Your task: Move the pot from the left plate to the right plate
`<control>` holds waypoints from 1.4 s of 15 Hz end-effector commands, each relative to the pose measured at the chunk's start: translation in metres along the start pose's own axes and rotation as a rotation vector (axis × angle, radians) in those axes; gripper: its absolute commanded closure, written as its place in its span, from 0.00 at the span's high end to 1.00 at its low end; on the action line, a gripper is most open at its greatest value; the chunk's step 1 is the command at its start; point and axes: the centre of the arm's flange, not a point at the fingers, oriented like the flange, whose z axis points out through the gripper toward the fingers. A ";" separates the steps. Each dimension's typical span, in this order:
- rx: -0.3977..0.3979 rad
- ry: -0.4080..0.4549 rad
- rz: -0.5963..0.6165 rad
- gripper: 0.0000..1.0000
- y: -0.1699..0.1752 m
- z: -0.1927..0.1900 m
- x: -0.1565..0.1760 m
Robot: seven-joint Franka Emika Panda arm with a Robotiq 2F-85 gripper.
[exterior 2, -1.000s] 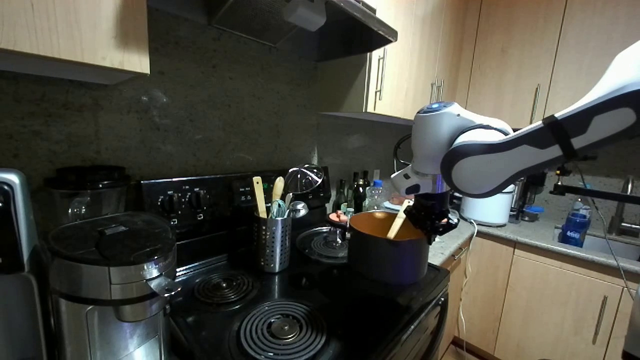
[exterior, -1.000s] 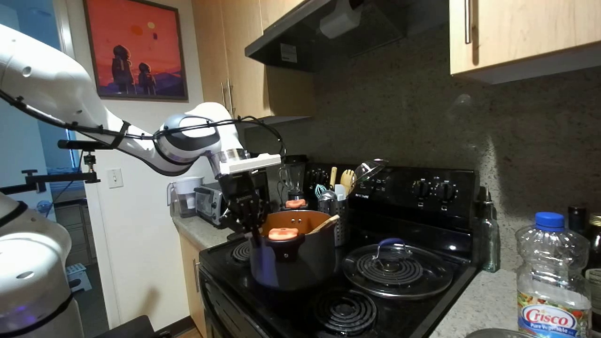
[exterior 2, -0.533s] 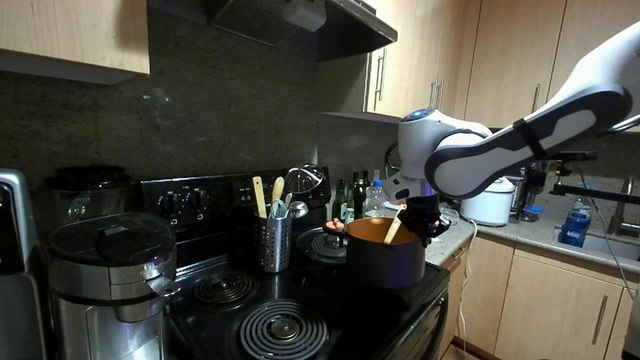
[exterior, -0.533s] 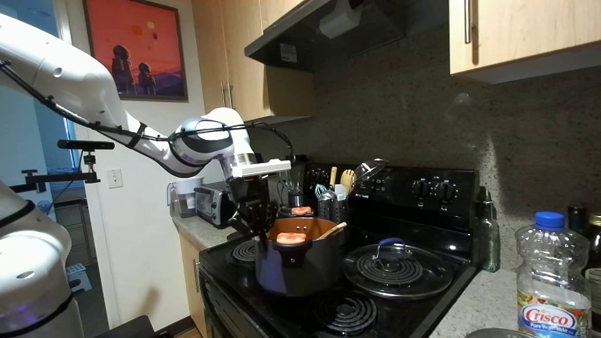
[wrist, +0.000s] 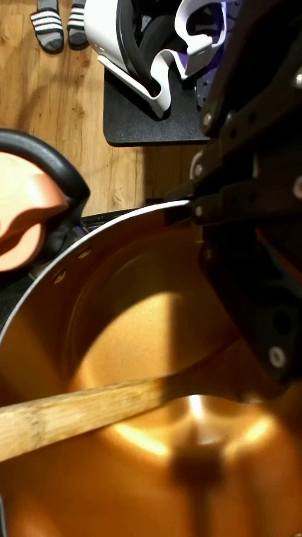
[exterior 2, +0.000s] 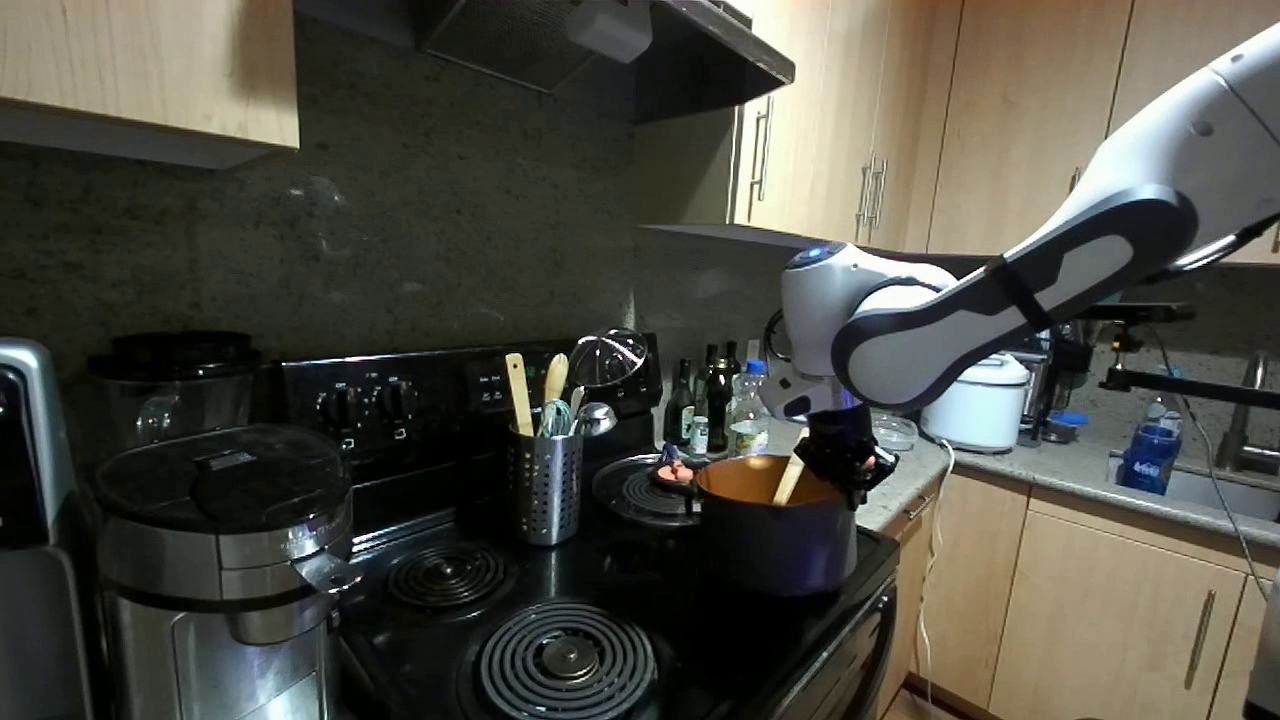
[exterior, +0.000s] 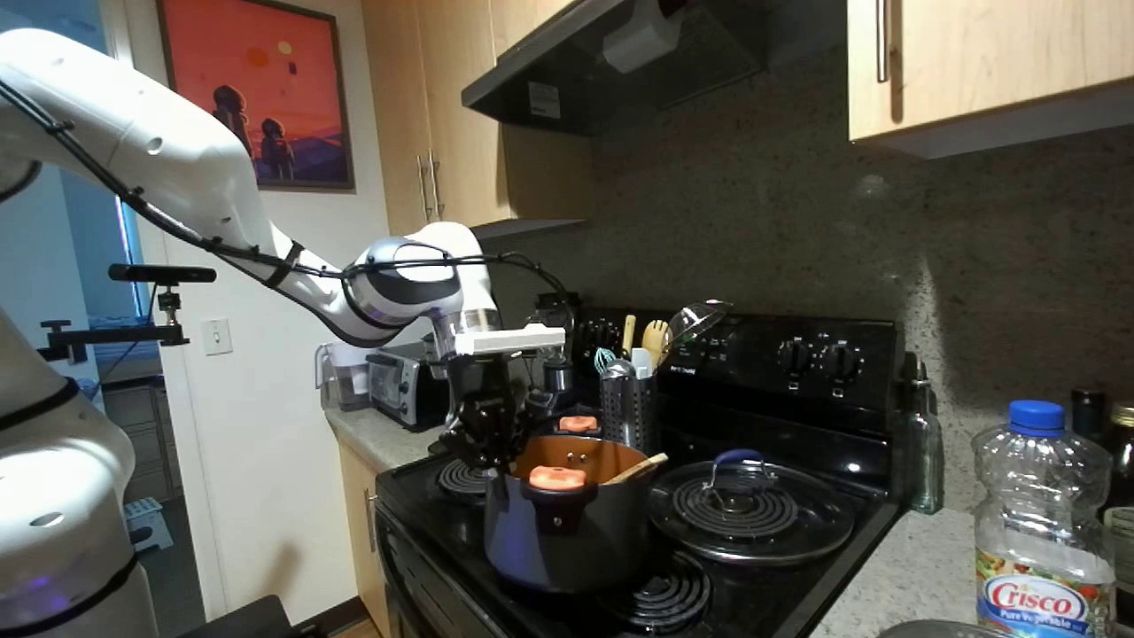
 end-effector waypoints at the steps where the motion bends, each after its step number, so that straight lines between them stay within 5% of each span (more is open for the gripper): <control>1: -0.014 -0.015 0.052 0.05 -0.001 -0.008 -0.020; 21: 0.001 0.001 0.311 0.05 0.002 0.018 -0.053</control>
